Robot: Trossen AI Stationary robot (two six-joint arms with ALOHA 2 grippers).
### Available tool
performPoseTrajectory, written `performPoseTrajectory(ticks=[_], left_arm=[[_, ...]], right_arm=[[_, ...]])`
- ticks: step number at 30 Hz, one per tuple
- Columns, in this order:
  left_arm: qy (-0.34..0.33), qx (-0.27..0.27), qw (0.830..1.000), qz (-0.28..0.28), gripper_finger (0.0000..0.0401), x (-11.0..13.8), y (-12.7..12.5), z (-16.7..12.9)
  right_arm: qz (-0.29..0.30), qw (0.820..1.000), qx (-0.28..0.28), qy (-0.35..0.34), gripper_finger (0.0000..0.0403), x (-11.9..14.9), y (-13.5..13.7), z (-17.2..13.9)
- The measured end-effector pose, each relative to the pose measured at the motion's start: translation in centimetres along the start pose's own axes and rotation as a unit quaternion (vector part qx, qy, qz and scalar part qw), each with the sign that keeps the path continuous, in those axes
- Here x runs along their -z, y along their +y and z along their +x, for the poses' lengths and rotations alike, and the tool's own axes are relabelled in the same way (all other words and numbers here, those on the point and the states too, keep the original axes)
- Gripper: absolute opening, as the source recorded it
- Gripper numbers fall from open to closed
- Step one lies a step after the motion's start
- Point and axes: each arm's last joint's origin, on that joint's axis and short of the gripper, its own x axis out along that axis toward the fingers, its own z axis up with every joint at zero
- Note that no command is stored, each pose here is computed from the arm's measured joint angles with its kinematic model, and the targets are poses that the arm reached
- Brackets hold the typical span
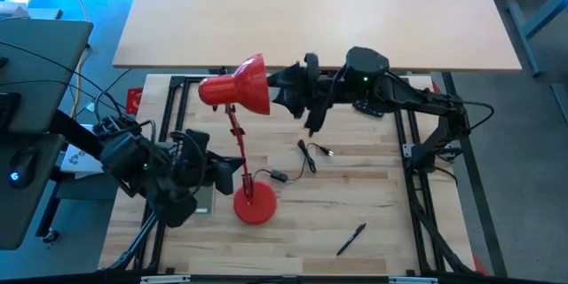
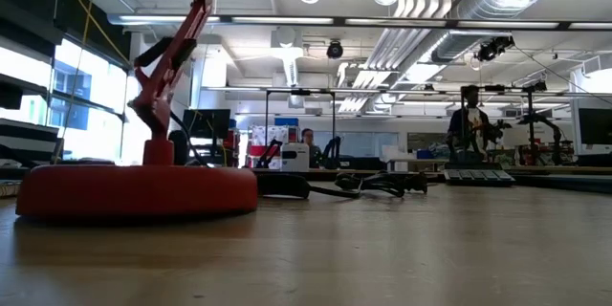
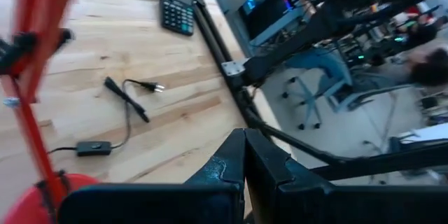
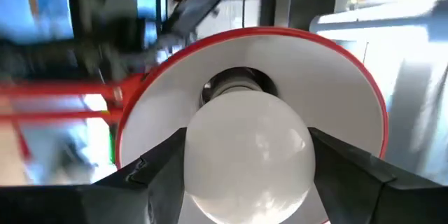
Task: Screw lightbulb
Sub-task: Insert the white lightbulb into the red lamp
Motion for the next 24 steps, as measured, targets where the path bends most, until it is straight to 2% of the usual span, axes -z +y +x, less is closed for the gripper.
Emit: performPoseTrajectory(ticks=[2, 8, 14, 17, 24], left_arm=[[0.0, 0.01, 1.0, -0.008, 0.0, -0.3, -0.2, -0.2], [-0.002, 0.04, 0.999, -0.024, 0.0, -1.5, -0.5, -1.0], [-0.003, 0.053, 0.998, -0.032, 0.0, -2.5, -0.3, -1.7], [-0.006, 0.057, 0.998, -0.037, 0.0, -3.1, -0.1, -2.1], [-0.011, 0.061, 0.998, -0.026, 0.0, -3.5, 0.1, -2.4]], right_arm=[[-0.047, 0.999, 0.004, 0.013, 0.025, -0.2, 0.2, 0.3], [-0.136, 0.991, 0.012, 0.01, 0.025, -0.4, 0.2, 0.5], [-0.228, 0.973, 0.012, 0.015, 0.025, -1.0, 0.1, 0.6], [-0.235, 0.972, 0.012, 0.016, 0.025, -1.3, 0.1, 0.6], [-0.207, 0.978, 0.016, 0.005, 0.025, -1.8, 0.0, 0.7]])
